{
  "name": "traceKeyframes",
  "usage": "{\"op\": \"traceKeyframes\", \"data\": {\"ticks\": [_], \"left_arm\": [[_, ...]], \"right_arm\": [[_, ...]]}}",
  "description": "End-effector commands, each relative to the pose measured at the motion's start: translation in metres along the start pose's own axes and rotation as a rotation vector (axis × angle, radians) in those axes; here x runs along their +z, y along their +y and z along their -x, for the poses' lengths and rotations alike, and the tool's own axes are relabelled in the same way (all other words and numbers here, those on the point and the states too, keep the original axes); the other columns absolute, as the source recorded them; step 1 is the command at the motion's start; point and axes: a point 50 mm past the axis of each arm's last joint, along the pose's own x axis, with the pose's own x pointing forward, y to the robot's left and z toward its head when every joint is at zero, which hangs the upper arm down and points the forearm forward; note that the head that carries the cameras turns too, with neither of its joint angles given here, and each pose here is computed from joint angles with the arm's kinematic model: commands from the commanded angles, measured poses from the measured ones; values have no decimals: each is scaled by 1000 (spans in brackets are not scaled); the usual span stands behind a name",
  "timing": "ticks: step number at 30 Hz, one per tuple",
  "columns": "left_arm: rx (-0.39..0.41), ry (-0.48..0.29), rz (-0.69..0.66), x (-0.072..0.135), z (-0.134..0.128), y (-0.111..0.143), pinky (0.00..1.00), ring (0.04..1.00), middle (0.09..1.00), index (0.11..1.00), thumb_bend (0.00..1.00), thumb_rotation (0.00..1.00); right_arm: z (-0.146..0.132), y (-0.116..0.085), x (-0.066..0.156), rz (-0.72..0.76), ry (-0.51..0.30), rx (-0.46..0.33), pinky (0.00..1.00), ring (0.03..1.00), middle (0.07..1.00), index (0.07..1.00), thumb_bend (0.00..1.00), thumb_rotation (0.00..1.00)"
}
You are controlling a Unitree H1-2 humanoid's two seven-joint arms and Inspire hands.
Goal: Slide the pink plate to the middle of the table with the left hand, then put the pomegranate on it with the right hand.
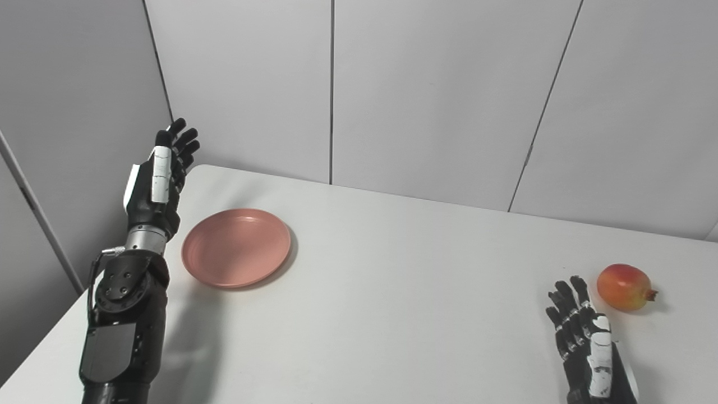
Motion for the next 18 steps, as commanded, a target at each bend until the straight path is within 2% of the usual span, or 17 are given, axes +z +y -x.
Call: {"op": "traceKeyframes", "data": {"ticks": [1,9,14,18], "left_arm": [[4,-116,-9,29,-25,4,991,916,896,893,1000,940],[36,-47,3,4,-39,23,1000,917,900,892,1000,899],[59,-2,-9,-15,-42,27,962,880,870,855,1000,890],[53,28,-25,-32,-38,31,930,874,874,864,995,907]], "right_arm": [[22,-4,-26,-28,110,-33,1000,983,956,994,780,1000],[24,-4,-26,-24,116,-35,1000,975,947,988,787,1000],[24,-3,-25,-23,119,-34,1000,976,946,990,782,1000],[25,-4,-24,-20,122,-32,1000,976,946,993,776,1000]]}}
